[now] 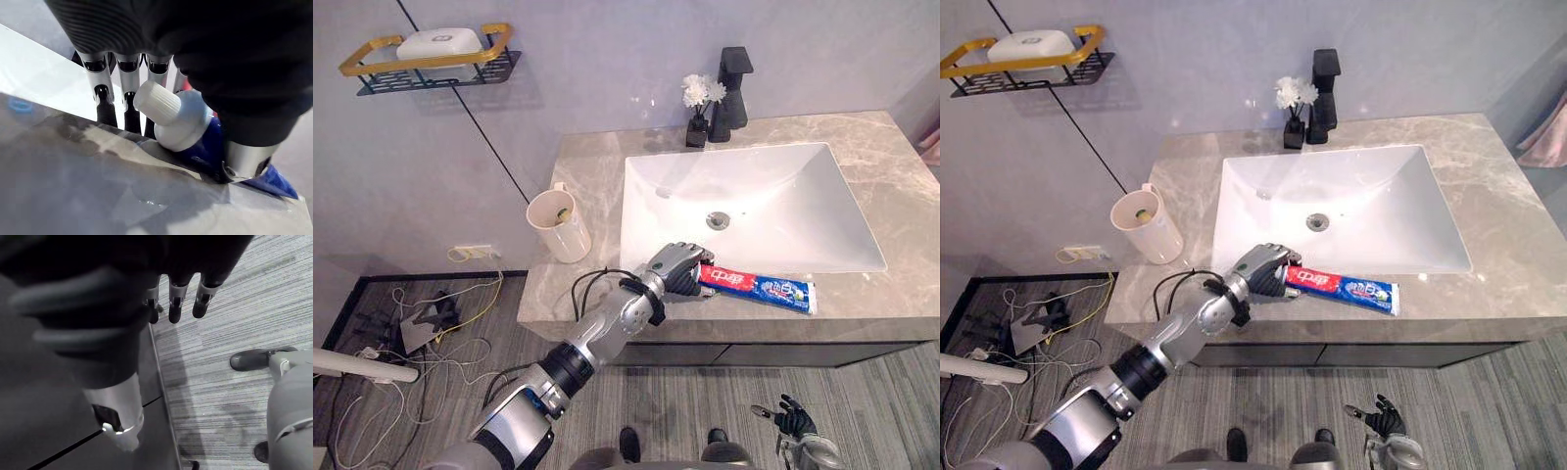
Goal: Organize washtable
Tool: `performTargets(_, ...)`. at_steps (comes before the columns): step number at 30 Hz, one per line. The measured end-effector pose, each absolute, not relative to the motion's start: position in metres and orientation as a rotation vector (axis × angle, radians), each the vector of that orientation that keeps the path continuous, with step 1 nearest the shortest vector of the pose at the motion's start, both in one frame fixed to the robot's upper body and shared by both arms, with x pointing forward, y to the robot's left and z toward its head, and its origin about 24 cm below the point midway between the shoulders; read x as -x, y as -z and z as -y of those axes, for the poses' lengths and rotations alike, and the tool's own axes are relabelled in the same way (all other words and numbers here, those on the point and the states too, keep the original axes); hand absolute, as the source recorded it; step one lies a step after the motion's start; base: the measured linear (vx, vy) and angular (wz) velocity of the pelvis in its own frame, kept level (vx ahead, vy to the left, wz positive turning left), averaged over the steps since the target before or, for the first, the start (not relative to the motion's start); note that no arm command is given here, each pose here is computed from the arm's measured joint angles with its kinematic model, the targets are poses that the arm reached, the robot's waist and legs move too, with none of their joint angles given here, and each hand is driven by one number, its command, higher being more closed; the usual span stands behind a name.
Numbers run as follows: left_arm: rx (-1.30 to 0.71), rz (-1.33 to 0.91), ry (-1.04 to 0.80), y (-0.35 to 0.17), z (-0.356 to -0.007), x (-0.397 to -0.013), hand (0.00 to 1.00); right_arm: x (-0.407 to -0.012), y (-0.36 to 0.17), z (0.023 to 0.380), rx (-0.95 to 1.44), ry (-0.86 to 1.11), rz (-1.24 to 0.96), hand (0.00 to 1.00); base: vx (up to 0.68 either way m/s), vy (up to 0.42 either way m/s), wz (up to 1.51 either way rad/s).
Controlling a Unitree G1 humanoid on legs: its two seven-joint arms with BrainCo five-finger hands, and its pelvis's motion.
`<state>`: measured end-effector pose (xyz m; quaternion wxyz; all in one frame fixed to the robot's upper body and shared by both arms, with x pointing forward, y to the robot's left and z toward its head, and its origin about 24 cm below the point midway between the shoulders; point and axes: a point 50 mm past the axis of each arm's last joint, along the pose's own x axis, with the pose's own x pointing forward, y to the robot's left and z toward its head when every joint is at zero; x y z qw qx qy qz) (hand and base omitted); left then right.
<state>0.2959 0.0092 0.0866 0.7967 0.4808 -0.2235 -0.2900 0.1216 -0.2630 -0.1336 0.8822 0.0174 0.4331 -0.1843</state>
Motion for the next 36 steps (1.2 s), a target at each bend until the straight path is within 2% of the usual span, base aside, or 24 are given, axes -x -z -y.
performTargets(13, -0.976, 0.428, 0.56, -0.084, -0.022, -0.3, 1.0, -0.118, 0.135, 0.262, -0.069, 0.419, -0.903, 0.0, -0.02, -0.01, -0.03)
performTargets(20, -0.839, 0.362, 0.466, -0.08, -0.042, -0.293, 1.0, -0.1, 0.134, 0.277, -0.183, 0.613, -0.877, 0.0, -0.02, -0.006, -0.07)
performTargets(24, -0.757, 0.369, 0.389, -0.091, -0.057, -0.288, 1.0, -0.1, 0.121, 0.297, -0.266, 0.775, -0.758, 0.0, 0.0, -0.006, -0.1)
performTargets(28, -0.653, 0.452, 0.319, -0.115, -0.063, -0.28, 1.0, -0.107, 0.084, 0.332, -0.305, 0.946, -0.503, 0.0, 0.0, 0.002, -0.07)
performTargets(36, -0.551, 0.481, 0.215, -0.127, -0.082, -0.264, 1.0, -0.137, -0.018, 0.361, -0.207, 0.98, 0.03, 0.0, -0.04, -0.009, -0.12)
